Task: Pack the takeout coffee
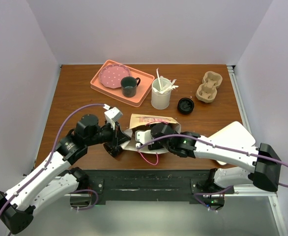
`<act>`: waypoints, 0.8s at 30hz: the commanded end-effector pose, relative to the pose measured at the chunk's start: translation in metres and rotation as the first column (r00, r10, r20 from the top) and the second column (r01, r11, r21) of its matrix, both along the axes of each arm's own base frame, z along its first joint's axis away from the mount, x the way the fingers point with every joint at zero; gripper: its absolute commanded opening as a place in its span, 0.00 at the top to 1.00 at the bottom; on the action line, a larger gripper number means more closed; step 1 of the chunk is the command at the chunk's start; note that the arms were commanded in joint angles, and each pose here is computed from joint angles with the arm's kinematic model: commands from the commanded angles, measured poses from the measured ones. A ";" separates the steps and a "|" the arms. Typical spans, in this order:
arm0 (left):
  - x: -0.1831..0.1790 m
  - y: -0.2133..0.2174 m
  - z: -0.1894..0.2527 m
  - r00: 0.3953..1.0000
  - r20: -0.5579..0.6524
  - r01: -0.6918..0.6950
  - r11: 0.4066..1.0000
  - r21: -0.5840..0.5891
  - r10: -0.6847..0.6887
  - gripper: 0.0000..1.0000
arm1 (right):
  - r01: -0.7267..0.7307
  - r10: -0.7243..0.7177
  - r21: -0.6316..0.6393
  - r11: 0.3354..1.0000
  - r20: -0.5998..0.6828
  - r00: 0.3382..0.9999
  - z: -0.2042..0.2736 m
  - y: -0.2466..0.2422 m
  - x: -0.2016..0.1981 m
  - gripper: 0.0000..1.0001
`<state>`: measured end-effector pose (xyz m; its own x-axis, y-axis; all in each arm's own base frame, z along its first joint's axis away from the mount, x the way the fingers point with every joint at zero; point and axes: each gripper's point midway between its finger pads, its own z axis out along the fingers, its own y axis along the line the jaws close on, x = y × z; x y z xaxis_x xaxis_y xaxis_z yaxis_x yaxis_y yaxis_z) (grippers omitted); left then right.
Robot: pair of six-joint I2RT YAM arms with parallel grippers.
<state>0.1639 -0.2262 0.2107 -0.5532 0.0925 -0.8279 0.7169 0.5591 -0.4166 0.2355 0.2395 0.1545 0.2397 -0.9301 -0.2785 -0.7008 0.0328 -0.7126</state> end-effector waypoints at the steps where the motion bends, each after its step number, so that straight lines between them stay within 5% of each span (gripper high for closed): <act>1: -0.009 -0.012 0.013 0.997 0.017 0.072 0.994 -0.078 -0.071 1.00 | -0.005 0.000 0.068 0.998 0.065 0.998 0.016 0.001 0.008 0.76; 9: -0.012 -0.012 0.018 0.996 0.028 0.087 0.993 -0.085 -0.085 0.99 | -0.030 0.029 0.069 0.997 0.013 0.999 0.003 0.002 -0.001 0.75; 18: -0.008 -0.014 0.026 0.996 0.031 0.083 0.993 -0.083 -0.080 0.80 | -0.034 0.038 0.080 0.996 -0.046 0.998 -0.001 0.005 -0.007 0.75; 20: -0.006 -0.014 0.029 0.996 0.039 0.082 0.994 -0.076 -0.079 0.65 | -0.032 0.038 0.080 0.996 -0.067 0.997 -0.003 0.004 -0.011 0.75; 24: -0.003 -0.013 0.036 0.997 0.047 0.070 0.995 -0.064 -0.067 0.55 | -0.038 0.047 0.091 0.995 -0.101 0.994 -0.006 0.007 -0.015 0.75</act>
<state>0.1572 -0.2355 0.2168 -0.5655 0.0979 -0.8189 0.7395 0.4998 -0.4509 0.2244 0.2368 0.1393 0.2516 -0.9129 -0.3215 -0.7457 0.0289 -0.6656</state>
